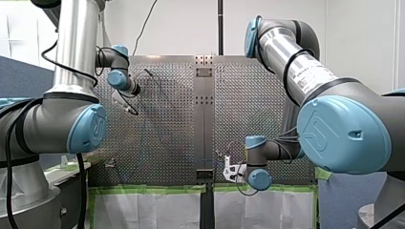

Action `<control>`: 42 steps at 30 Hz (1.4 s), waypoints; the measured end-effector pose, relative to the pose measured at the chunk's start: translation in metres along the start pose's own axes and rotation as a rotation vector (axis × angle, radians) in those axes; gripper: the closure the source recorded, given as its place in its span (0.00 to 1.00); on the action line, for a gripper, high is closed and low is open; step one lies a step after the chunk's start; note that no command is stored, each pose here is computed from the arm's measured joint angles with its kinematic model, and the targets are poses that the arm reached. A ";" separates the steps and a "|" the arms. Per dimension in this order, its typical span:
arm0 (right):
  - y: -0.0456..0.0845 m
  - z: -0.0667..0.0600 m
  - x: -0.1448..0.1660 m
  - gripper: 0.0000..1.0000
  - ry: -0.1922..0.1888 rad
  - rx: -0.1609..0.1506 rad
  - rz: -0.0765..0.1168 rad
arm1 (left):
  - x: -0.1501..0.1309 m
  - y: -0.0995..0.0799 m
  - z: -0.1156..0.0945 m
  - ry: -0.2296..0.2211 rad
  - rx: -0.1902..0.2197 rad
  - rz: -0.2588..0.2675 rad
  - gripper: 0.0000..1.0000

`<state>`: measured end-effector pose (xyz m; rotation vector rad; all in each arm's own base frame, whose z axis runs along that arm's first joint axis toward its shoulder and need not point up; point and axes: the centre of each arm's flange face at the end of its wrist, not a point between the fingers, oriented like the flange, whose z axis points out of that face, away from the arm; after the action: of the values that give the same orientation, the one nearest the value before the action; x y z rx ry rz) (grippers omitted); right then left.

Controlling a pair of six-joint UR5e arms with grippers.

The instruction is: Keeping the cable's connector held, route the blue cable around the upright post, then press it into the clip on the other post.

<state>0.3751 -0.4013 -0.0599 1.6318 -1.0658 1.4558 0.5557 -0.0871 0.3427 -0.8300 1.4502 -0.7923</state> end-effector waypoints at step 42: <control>-0.002 0.000 0.000 1.00 0.001 0.004 -0.001 | -0.005 0.026 -0.026 0.004 -0.231 0.281 0.00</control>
<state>0.3771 -0.4000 -0.0598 1.6339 -1.0621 1.4597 0.5290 -0.0696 0.3241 -0.7739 1.6389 -0.4198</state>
